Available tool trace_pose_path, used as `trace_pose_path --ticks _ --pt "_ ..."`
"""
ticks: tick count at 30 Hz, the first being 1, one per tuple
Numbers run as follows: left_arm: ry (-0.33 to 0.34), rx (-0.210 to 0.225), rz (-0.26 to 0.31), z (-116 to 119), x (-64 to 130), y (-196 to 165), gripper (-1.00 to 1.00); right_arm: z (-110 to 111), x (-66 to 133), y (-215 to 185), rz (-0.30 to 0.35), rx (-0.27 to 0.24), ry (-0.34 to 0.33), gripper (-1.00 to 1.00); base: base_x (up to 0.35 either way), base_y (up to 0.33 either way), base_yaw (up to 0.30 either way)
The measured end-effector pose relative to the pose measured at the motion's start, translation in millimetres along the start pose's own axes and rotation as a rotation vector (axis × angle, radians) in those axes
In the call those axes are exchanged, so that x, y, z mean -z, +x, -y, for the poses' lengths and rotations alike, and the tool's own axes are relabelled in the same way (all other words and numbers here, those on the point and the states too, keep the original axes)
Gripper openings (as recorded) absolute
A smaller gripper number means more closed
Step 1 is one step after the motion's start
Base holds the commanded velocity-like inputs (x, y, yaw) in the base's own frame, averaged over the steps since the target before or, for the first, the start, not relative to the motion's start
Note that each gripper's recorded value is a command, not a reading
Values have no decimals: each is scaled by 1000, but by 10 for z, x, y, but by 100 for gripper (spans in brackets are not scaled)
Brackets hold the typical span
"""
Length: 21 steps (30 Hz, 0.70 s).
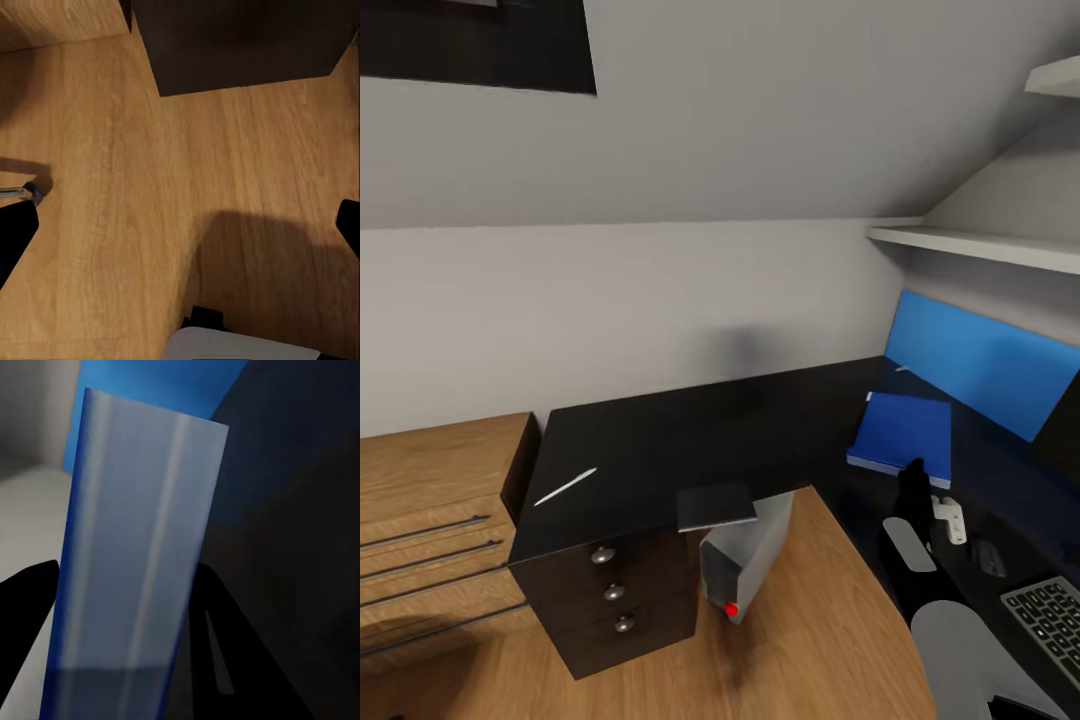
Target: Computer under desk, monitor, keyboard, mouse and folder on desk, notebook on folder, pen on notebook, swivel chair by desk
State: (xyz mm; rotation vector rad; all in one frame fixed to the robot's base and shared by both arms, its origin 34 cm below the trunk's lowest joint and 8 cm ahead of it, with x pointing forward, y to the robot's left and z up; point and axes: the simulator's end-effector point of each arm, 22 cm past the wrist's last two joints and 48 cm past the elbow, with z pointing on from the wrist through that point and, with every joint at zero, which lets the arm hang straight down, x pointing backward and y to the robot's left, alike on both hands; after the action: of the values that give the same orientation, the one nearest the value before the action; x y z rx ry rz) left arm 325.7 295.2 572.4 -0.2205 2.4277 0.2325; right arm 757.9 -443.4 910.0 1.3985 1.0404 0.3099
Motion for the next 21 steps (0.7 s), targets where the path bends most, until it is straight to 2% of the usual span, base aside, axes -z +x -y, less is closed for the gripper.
trace_pose_path --ticks 1,4,8,11,14,17,21 --pt "34 26 34 186 -61 -160 100 13 -3 7 0 -1 1 -100 0 0 0" --pt "80 74 52 453 -164 -352 100 49 -15 20 0 -1 1 -100 0 0 0" --pt "185 103 -79 956 -346 -645 100 92 -30 40 1 -1 0 -100 0 0 0" --pt "181 115 -125 993 -419 -1240 100 126 -38 60 1 -2 0 -100 0 0 0" --pt "165 140 -156 1014 -364 -1587 100 166 -41 90 -1 -3 0 -100 0 0 0" --pt "173 171 -169 1056 -340 -1688 100 207 -47 115 -2 -3 1 -100 0 0 0" --pt "164 181 -175 954 -393 -1697 100 262 -57 144 -2 -4 2 -100 0 0 0"
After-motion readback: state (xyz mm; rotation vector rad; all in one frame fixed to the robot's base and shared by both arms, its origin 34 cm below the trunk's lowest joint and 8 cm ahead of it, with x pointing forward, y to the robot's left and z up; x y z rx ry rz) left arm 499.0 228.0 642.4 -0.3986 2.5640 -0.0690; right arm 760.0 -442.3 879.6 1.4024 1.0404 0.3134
